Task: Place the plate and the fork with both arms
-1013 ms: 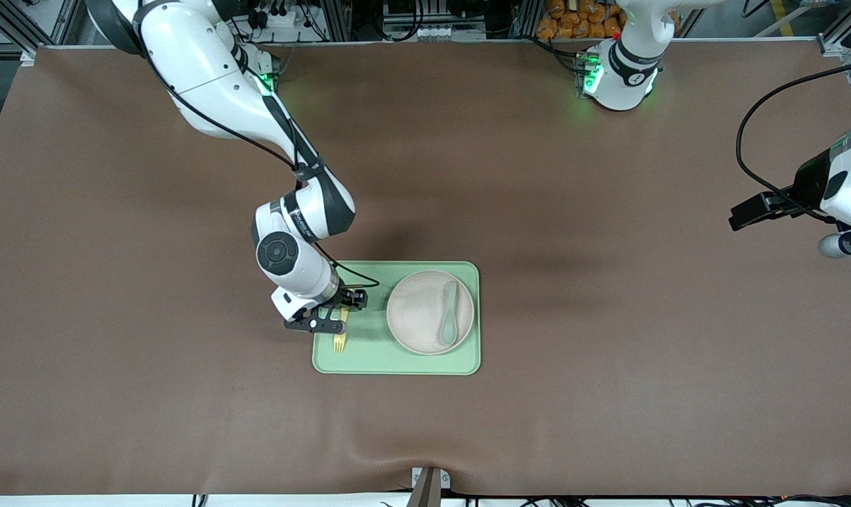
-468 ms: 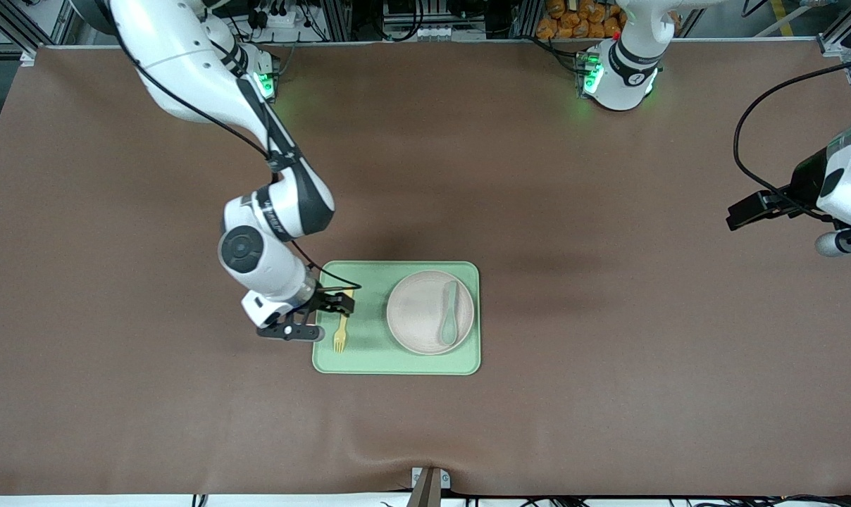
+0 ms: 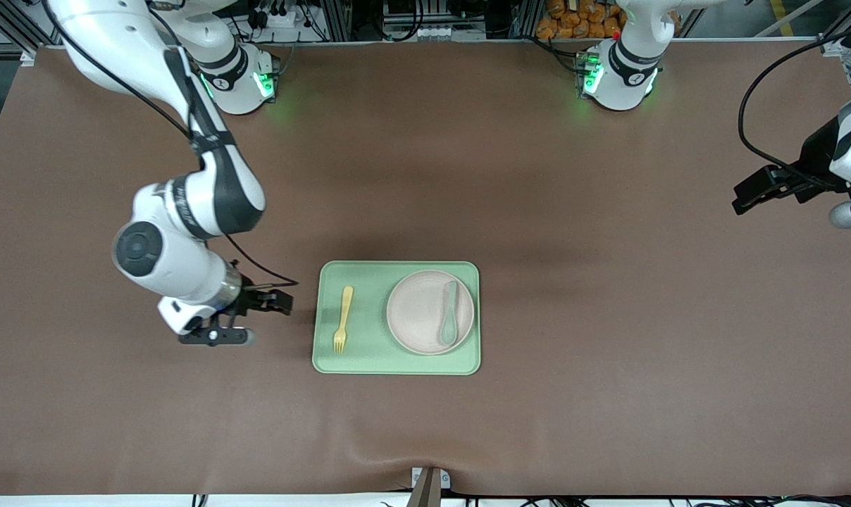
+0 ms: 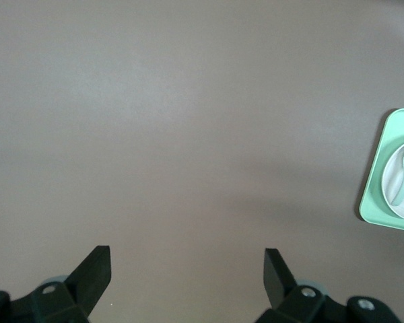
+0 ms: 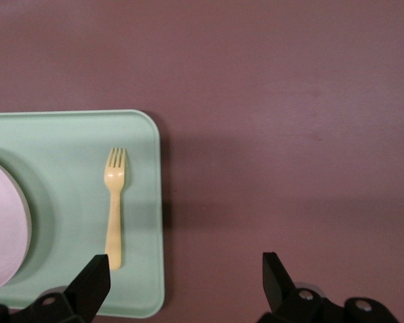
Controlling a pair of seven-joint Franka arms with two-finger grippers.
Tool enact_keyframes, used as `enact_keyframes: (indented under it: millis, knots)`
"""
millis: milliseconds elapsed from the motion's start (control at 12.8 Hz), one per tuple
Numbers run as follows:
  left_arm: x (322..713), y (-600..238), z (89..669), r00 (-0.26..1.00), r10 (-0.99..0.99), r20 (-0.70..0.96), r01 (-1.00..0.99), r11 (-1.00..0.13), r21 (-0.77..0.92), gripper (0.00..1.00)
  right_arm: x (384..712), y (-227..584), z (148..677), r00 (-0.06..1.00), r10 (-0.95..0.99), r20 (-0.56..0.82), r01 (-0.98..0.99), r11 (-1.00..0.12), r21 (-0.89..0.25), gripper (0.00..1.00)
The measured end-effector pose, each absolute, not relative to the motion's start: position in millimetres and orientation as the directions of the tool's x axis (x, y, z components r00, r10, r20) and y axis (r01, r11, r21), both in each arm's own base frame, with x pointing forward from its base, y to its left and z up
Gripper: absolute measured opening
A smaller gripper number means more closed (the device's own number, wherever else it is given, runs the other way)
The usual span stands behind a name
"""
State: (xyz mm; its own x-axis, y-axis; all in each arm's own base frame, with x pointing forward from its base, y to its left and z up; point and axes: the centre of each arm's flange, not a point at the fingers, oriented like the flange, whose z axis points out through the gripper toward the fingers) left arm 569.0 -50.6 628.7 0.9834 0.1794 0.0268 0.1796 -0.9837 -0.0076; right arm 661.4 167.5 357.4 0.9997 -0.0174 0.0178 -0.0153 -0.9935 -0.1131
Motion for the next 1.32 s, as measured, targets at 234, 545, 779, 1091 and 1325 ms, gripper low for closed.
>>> enact_keyframes:
  millis: [234,545,779,1091,1325]
  knots:
    - [568,-51,626,0.984,0.177,0.021,0.177,-0.984,-0.01,1.0,652,124,423,1.0,-0.028,0.012,-0.027,-0.996,-0.082,1.0]
    - [568,-52,622,0.984,0.175,0.012,0.175,-0.984,-0.012,1.0,626,37,506,1.0,0.0,0.018,0.001,-0.998,-0.056,1.0]
    - [568,-52,621,0.984,0.176,0.009,0.176,-0.984,-0.013,1.0,597,-9,559,1.0,-0.03,-0.002,-0.03,-0.998,-0.054,1.0]
    - [568,-51,619,0.984,0.177,0.006,0.177,-0.984,-0.014,1.0,562,-20,619,0.998,-0.036,-0.051,-0.038,-0.998,-0.04,1.0]
    - [568,-51,619,0.984,0.177,0.007,0.177,-0.984,-0.014,1.0,543,-24,639,0.996,-0.049,-0.078,-0.051,-0.998,-0.023,1.0]
